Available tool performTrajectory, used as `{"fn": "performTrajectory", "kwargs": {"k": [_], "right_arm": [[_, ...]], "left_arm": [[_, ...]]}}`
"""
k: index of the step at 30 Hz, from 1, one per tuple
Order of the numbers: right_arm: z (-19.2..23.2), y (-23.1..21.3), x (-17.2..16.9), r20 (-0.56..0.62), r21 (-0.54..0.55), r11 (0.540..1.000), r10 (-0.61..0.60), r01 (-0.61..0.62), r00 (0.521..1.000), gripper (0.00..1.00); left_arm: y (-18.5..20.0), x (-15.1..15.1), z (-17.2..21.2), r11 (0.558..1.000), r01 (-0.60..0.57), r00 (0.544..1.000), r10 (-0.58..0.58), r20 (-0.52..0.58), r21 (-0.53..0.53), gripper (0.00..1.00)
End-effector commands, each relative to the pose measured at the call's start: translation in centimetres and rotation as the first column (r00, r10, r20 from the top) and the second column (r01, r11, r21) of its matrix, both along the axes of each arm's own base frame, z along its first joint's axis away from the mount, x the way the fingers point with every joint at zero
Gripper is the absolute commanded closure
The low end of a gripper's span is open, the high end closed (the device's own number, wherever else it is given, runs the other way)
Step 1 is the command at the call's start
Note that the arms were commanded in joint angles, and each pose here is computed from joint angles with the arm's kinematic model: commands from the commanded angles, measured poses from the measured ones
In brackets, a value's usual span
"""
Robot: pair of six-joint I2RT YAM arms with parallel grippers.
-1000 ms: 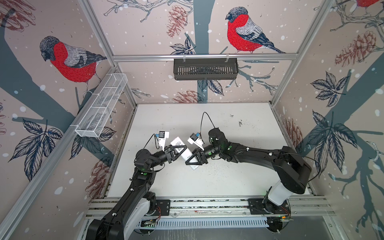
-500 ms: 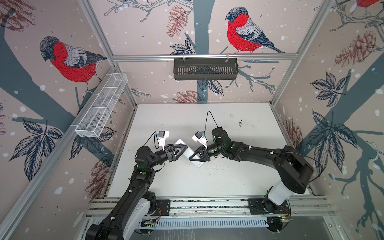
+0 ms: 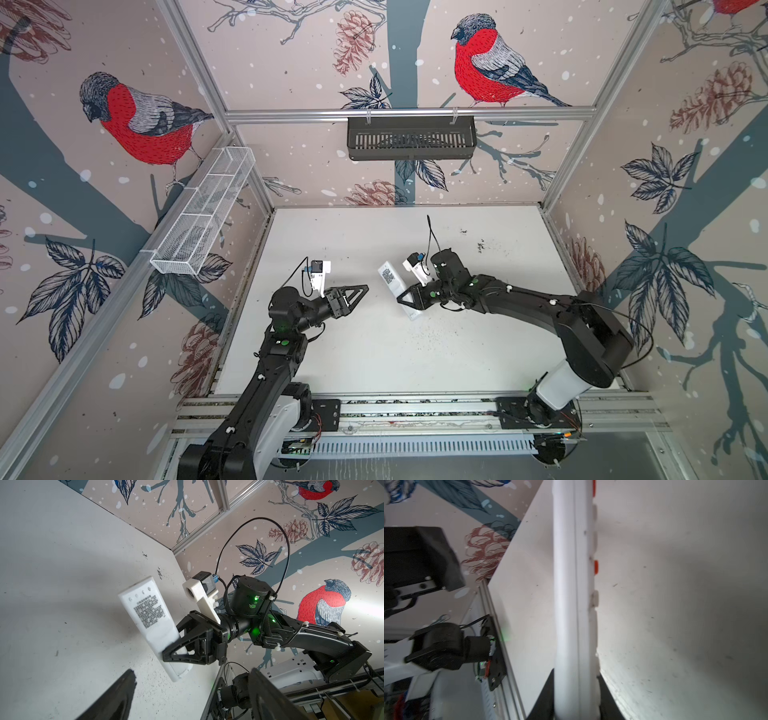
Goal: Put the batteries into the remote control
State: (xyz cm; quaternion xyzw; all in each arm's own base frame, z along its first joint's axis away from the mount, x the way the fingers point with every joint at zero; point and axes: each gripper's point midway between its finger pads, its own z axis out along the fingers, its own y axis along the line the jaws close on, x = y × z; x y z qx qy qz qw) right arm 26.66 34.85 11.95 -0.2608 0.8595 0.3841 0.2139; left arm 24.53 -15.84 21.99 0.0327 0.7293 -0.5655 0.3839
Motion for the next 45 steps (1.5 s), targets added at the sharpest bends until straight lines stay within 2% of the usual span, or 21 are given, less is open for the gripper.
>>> {"fn": "performTrajectory", "kwargs": {"k": [1, 3, 7, 13, 18, 21, 23, 25, 29, 37, 39, 43, 45], "right_arm": [[-2.7, -3.7, 3.0, 0.075, -0.225, 0.95, -0.203, 0.215, 0.976, 0.77], [-3.3, -5.0, 4.2, 0.118, -0.297, 0.906, -0.277, 0.3, 0.954, 0.78], [-4.3, -7.5, 5.9, 0.205, -0.431, 0.788, -0.389, 0.439, 0.898, 0.79], [-6.1, -10.2, 6.6, 0.278, -0.567, 0.615, -0.484, 0.548, 0.83, 0.8], [-7.4, -10.4, 7.0, 0.338, -0.642, 0.514, -0.475, 0.569, 0.812, 0.8], [-7.9, -9.8, 7.3, 0.357, -0.667, 0.482, -0.462, 0.568, 0.812, 0.8], [-8.1, -9.4, 7.4, 0.368, -0.677, 0.468, -0.454, 0.568, 0.812, 0.74], [-8.1, -8.9, 7.5, 0.372, -0.68, 0.466, -0.446, 0.566, 0.814, 0.66], [-7.9, -7.7, 7.5, 0.361, -0.674, 0.49, -0.435, 0.553, 0.825, 0.51], [-6.1, -6.3, 7.9, 0.337, -0.636, 0.552, -0.429, 0.539, 0.838, 0.49], [-5.5, -5.8, 7.8, 0.304, -0.612, 0.6, -0.424, 0.516, 0.853, 0.47], [-3.7, -4.1, 6.9, 0.149, -0.489, 0.769, -0.391, 0.412, 0.908, 0.39], [-2.1, -4.5, 6.9, 0.136, -0.425, 0.811, -0.382, 0.402, 0.914, 0.34]], "left_arm": [[0.1, 0.2, 0.7, 1.0, -0.002, 0.999, 0.002, 0.034, 0.001, 0.15], [0.1, 0.2, 0.7, 1.0, -0.003, 0.999, 0.003, 0.035, 0.0, 0.15], [0.2, 0.3, 0.7, 1.0, -0.005, 0.999, 0.005, 0.037, -0.002, 0.15], [0.2, 0.3, 0.8, 1.0, -0.005, 0.999, 0.005, 0.038, -0.006, 0.15], [0.2, 0.3, 0.8, 1.0, -0.003, 0.999, 0.004, 0.038, -0.013, 0.15], [0.3, 0.3, 0.9, 1.0, -0.002, 0.999, 0.003, 0.04, -0.015, 0.15], [0.3, 0.2, 0.9, 1.0, -0.002, 0.999, 0.003, 0.041, -0.015, 0.15], [0.3, 0.1, 1.0, 1.0, -0.001, 0.999, 0.002, 0.045, -0.016, 0.15], [0.3, 0.1, 1.0, 1.0, -0.003, 0.999, 0.004, 0.048, -0.016, 0.15], [0.3, 0.2, 1.0, 1.0, -0.005, 0.999, 0.006, 0.046, -0.017, 0.15], [0.4, 0.3, 0.9, 1.0, -0.01, 0.999, 0.011, 0.043, -0.014, 0.15], [0.6, 1.1, -0.1, 0.999, -0.035, 0.999, 0.035, 0.004, 0.028, 0.15], [0.7, 1.7, -0.6, 0.997, -0.047, 0.999, 0.048, -0.02, 0.058, 0.15]]}}
